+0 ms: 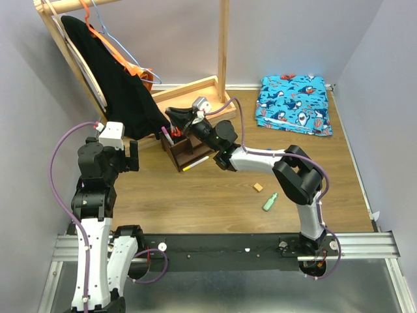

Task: Sort the stationery into containers
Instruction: Place the pen in the storage box.

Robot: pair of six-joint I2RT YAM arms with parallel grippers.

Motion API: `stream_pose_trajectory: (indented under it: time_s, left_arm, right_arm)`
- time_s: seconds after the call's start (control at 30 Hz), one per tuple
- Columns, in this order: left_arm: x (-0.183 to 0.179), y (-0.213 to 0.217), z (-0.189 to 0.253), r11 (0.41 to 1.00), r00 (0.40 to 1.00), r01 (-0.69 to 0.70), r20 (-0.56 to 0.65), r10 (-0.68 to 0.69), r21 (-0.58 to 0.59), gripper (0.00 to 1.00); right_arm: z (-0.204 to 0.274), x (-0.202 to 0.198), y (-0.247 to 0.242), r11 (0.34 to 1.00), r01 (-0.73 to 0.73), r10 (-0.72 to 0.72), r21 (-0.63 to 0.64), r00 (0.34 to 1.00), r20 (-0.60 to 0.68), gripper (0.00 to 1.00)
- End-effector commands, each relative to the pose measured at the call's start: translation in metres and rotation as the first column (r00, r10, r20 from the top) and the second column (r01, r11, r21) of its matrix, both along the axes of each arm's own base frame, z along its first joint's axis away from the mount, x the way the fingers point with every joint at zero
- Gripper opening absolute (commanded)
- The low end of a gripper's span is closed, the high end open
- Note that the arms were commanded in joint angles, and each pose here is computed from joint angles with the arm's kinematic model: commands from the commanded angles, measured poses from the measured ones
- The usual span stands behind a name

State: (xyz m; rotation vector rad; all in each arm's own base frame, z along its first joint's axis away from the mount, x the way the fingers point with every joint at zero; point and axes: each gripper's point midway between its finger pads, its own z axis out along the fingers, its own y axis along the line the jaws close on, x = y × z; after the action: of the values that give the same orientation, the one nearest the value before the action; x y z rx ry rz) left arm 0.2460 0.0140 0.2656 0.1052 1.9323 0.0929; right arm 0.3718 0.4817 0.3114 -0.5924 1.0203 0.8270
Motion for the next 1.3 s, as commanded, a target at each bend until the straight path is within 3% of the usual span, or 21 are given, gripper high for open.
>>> stream_pose_trajectory:
  time_s: [0.0,0.5,0.53,0.67,0.73,0.87,1.0,1.03,1.13,1.27]
  left_arm:
    - [0.001,0.002,0.01,1.0,1.0,0.004,0.019,-0.005,0.01,0.99]
    - [-0.006,0.0,0.008,1.0,1.0,0.008,0.018,-0.008,-0.004,0.99]
    - [-0.008,-0.001,0.008,1.0,1.0,0.012,0.021,-0.012,-0.005,0.99]
    - [-0.012,-0.003,0.009,1.0,0.999,0.019,0.03,-0.018,-0.014,0.99]
    - [-0.014,-0.005,0.009,1.0,0.999,0.025,0.037,-0.024,-0.019,0.99]
    - [-0.02,-0.009,0.012,0.999,0.997,0.044,0.06,-0.042,-0.024,0.99]
    - [-0.025,-0.02,0.014,0.994,0.991,0.102,0.087,-0.099,-0.035,0.99]
    - [-0.028,-0.023,0.016,0.992,0.988,0.121,0.102,-0.118,-0.033,0.99]
    - [-0.037,-0.041,0.015,0.972,0.965,0.236,0.12,-0.233,-0.009,0.99]
    - [-0.055,-0.066,0.001,0.911,0.906,0.411,0.099,-0.411,0.026,0.99]
  right_arm:
    - [-0.02,0.004,0.006,1.0,-0.015,0.015,0.002,1.0,0.005,0.01]
    - [-0.068,0.011,0.001,0.997,0.031,-0.035,-0.07,0.998,-0.049,0.01]
    - [-0.068,0.011,0.001,0.997,0.032,-0.035,-0.071,0.998,-0.048,0.03]
    - [-0.073,0.012,0.0,0.995,0.037,-0.043,-0.094,0.997,-0.07,0.3]
    - [-0.074,0.011,-0.002,0.994,0.041,-0.049,-0.102,0.996,-0.074,0.35]
    - [-0.071,0.008,-0.005,0.99,0.043,-0.055,-0.131,0.995,-0.088,0.55]
    - [-0.052,-0.007,-0.009,0.985,0.038,-0.052,-0.166,0.996,-0.079,0.6]
    - [-0.029,-0.013,-0.015,0.988,0.041,-0.05,-0.152,0.997,-0.053,0.61]
    - [-0.029,-0.024,-0.024,0.974,0.02,-0.043,-0.225,0.994,-0.098,0.65]
    - [-0.05,-0.059,-0.044,0.898,-0.096,0.029,-0.43,0.987,-0.16,0.67]
